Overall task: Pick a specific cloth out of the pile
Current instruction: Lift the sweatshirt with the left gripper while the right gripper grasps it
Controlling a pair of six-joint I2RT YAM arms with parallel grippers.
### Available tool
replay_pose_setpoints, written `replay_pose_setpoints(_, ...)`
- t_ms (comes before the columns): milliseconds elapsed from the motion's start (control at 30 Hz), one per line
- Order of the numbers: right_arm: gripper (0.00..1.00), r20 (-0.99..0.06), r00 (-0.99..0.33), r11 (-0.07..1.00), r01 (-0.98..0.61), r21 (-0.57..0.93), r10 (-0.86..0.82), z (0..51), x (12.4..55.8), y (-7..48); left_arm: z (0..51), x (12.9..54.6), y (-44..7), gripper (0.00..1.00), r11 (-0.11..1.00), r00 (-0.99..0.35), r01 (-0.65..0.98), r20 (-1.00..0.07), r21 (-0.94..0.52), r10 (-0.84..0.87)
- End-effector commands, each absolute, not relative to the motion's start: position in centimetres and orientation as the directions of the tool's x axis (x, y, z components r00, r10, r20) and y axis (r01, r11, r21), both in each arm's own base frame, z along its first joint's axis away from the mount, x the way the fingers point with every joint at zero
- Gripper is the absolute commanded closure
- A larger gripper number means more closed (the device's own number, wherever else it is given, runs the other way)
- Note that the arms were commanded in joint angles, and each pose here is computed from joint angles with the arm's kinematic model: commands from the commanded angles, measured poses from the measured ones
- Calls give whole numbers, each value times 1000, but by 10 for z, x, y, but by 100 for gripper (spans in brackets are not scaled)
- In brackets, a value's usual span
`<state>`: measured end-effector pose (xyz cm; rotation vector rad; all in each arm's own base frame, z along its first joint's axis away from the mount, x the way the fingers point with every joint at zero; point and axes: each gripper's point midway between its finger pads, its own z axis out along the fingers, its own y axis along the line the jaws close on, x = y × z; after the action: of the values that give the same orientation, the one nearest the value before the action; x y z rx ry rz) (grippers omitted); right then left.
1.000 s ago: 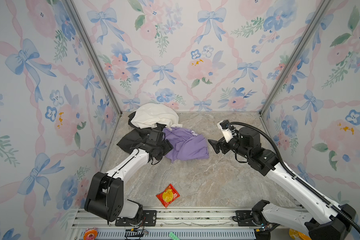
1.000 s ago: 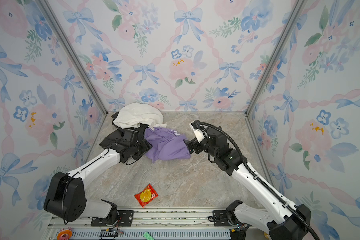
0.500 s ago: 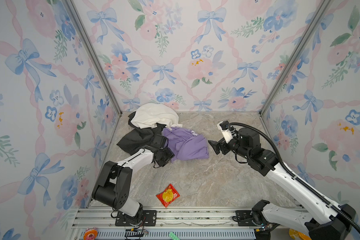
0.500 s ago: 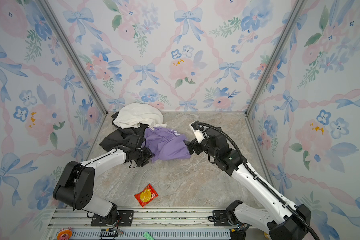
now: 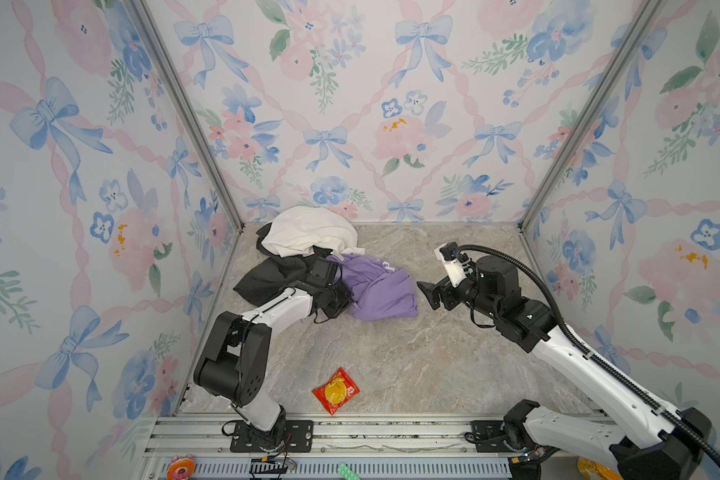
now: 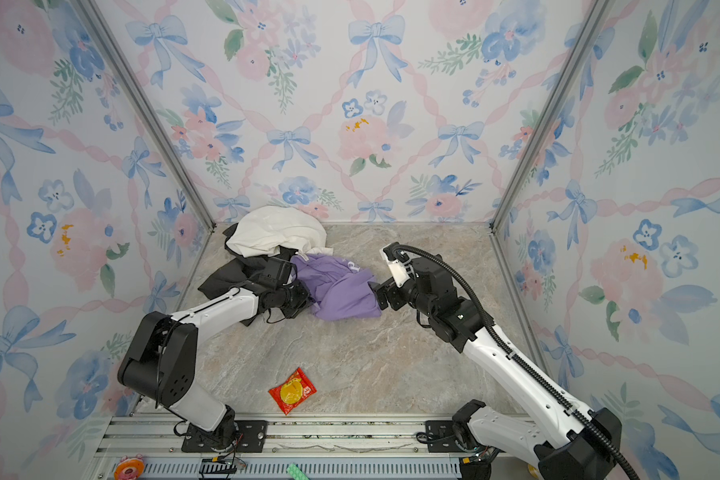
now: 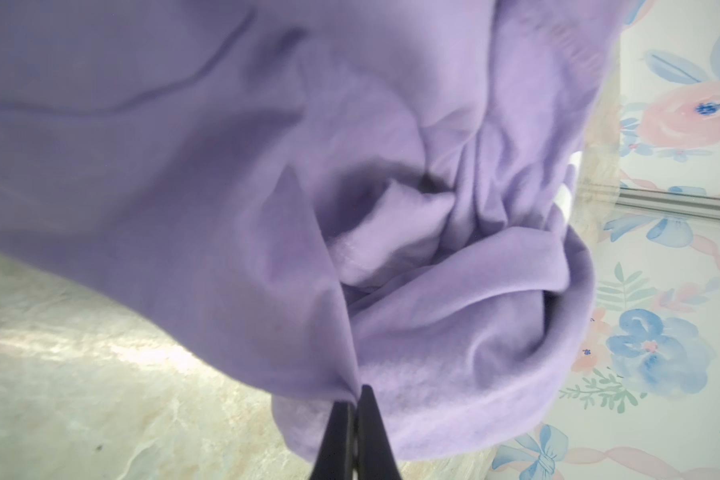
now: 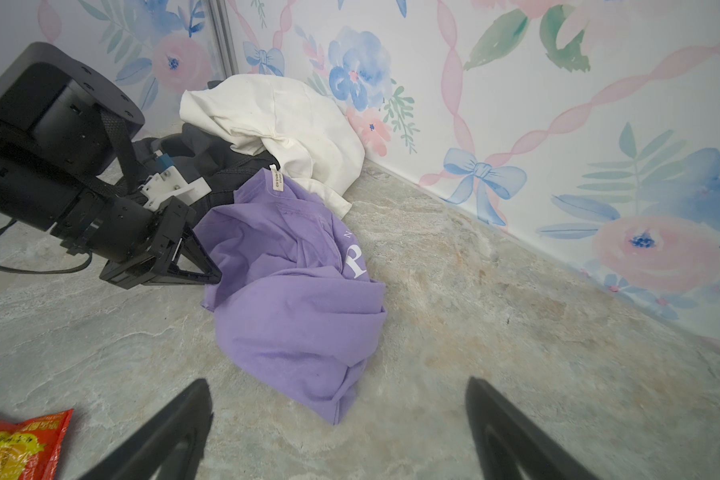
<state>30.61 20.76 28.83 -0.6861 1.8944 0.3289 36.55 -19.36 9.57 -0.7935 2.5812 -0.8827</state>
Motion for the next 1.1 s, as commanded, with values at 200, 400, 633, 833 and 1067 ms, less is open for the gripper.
replay_pose_setpoints(200, 3, -906, -301, 774, -632, -45, -298, 288, 307, 218, 220, 412, -227, 100, 634, -806, -70, -331, -770, -491)
replay_pose_setpoints(400, 2, -912, -279, 746, -665, -43, -301, 295, 312, 230, 288, 422, -254, 100, 591, -791, 116, -434, -798, -431)
replay_pose_setpoints(633, 4, -925, -245, 723, -690, -44, -290, 311, 323, 242, 324, 417, -291, 100, 545, -797, 245, -487, -802, -358)
replay_pose_setpoints(833, 14, -946, -247, 735, -678, 14, -209, 324, 339, 244, 320, 407, -314, 100, 535, -817, 271, -486, -800, -312)
replay_pose_setpoints(1067, 20, -947, -265, 731, -680, 52, -179, 328, 356, 249, 317, 400, -329, 100, 526, -830, 280, -478, -803, -289)
